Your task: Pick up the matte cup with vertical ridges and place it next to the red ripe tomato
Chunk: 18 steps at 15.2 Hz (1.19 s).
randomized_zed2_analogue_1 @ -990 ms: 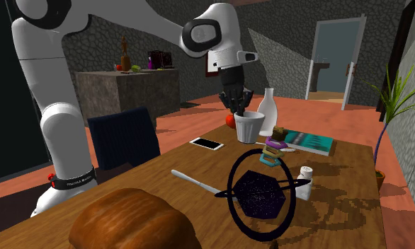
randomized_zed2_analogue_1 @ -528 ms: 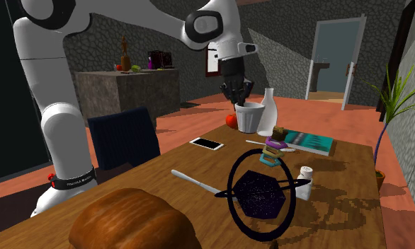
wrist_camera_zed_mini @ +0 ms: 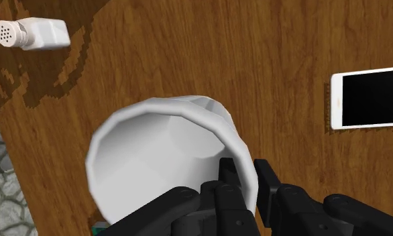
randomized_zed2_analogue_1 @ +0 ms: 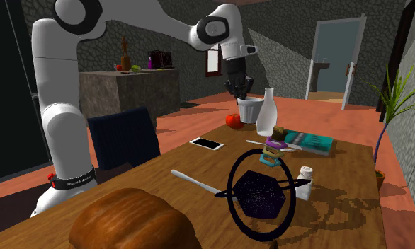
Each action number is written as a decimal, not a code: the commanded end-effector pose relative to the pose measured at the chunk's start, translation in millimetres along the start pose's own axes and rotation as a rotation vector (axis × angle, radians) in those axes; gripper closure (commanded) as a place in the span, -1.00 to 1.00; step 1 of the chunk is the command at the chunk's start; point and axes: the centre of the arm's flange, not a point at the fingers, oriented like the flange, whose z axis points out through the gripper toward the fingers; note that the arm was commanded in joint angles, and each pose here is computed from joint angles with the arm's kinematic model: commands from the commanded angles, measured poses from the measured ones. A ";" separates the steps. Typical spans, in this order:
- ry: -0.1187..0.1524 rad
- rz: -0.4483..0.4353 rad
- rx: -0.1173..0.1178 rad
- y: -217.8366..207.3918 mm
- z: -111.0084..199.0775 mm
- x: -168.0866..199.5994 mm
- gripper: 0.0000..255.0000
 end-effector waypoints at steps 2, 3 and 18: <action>0.000 0.001 0.000 -25.4 -1.6 30.3 1.00; 0.000 0.001 0.000 -33.0 -2.1 41.1 1.00; 0.000 0.001 0.000 -121.1 13.2 158.0 1.00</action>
